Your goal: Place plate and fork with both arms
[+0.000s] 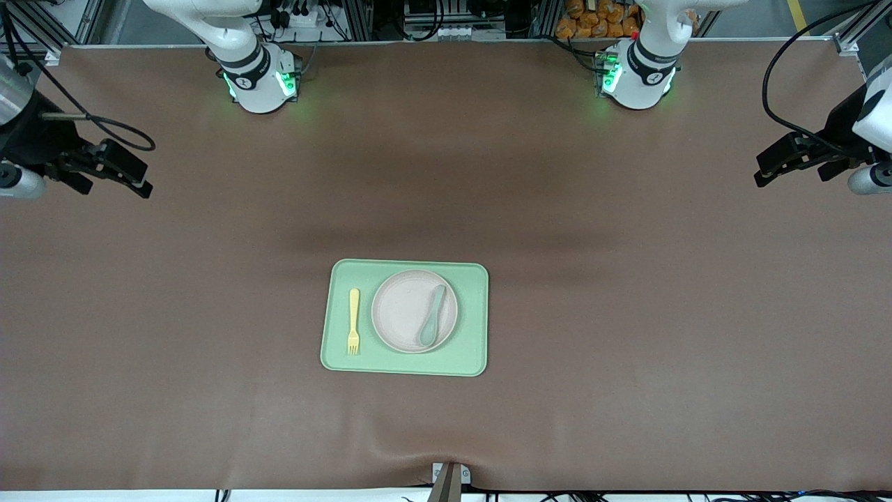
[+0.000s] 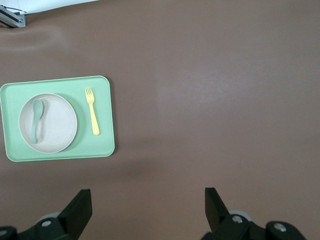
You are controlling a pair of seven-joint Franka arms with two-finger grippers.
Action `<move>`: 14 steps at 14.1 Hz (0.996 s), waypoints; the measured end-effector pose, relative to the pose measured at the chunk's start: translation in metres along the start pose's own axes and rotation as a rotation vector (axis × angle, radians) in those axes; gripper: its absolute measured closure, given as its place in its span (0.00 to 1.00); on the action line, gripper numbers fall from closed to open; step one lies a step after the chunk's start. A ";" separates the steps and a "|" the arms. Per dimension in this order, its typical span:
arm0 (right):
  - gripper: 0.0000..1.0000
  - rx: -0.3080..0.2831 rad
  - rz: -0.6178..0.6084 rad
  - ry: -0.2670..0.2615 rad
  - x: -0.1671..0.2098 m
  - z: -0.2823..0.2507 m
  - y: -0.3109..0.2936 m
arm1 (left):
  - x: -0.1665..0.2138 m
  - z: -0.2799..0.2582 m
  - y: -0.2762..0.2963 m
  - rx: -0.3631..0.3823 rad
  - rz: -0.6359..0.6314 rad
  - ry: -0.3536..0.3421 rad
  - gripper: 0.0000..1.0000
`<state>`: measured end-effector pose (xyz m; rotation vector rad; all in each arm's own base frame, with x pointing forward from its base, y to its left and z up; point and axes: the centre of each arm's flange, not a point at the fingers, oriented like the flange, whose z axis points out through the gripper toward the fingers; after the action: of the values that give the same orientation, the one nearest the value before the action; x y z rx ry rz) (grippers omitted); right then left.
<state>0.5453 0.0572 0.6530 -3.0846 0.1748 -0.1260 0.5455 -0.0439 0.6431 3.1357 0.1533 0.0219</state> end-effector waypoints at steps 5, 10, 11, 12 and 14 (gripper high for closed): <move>0.00 -0.015 -0.020 0.032 0.015 0.001 0.015 | 0.000 -0.001 -0.003 0.000 -0.005 0.001 0.00; 0.00 -0.035 -0.103 0.029 0.023 0.003 0.017 | 0.000 -0.001 -0.003 0.000 -0.005 0.003 0.00; 0.00 -0.035 -0.107 0.029 0.023 0.003 0.017 | 0.000 -0.002 -0.003 -0.001 -0.005 0.004 0.00; 0.00 -0.035 -0.110 0.029 0.023 0.002 0.017 | 0.000 -0.003 -0.003 -0.001 -0.005 0.006 0.00; 0.00 -0.035 -0.113 0.028 0.023 0.003 0.017 | 0.000 -0.006 -0.003 -0.002 -0.005 0.012 0.00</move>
<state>0.5665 0.0377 0.6513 -3.1288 0.0031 -0.1719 0.5450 -0.0413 0.6489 3.1338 0.1604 0.0407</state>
